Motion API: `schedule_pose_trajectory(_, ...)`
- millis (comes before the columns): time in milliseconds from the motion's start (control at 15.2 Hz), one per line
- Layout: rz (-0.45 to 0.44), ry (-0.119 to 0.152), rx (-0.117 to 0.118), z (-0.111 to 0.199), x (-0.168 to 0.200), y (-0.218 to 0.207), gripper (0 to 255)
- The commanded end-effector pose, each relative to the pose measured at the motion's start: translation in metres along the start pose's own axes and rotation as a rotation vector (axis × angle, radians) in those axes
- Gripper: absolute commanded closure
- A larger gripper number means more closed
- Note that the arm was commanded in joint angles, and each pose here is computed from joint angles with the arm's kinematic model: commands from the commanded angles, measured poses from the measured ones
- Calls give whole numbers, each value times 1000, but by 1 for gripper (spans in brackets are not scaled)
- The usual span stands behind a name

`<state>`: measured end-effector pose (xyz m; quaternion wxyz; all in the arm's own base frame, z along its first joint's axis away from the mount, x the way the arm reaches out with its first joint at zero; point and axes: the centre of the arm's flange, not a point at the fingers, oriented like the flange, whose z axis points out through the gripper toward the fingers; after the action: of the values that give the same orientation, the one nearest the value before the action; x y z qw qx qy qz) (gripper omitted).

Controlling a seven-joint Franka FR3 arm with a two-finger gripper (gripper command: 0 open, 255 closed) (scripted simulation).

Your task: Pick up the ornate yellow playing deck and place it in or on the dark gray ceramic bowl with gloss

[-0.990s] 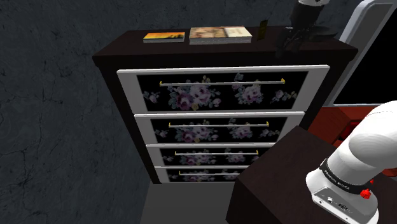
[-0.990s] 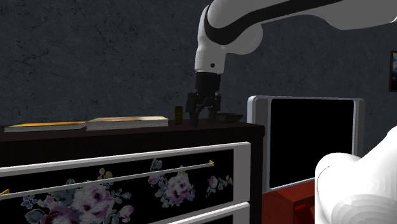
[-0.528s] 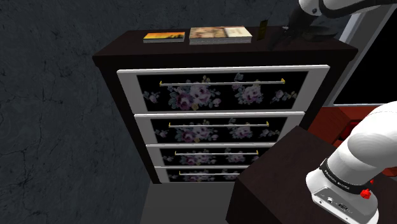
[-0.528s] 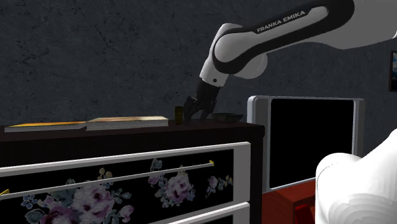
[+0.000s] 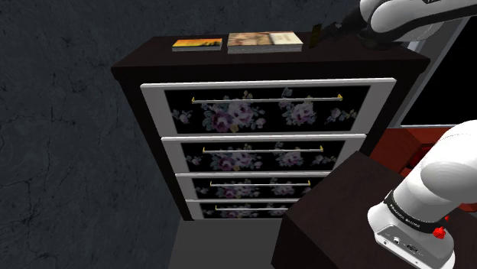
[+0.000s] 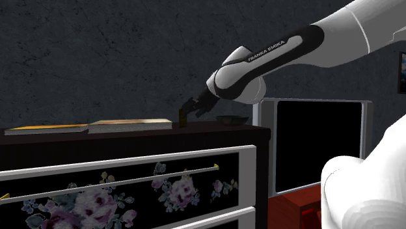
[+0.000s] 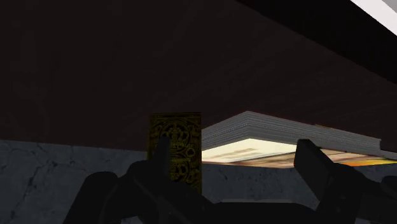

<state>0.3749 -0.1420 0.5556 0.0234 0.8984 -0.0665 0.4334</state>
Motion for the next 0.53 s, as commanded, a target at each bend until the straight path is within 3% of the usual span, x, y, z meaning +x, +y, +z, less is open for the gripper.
schedule_pose_trajectory(0,6,111,-3,5,3,16,0)
schedule_pose_trajectory(264,18,312,-2,19,17,43,0)
schedule_pose_trajectory(330,20,336,-1,21,19,47,0)
schedule_pose_trajectory(462,20,336,-1,31,22,47,0)
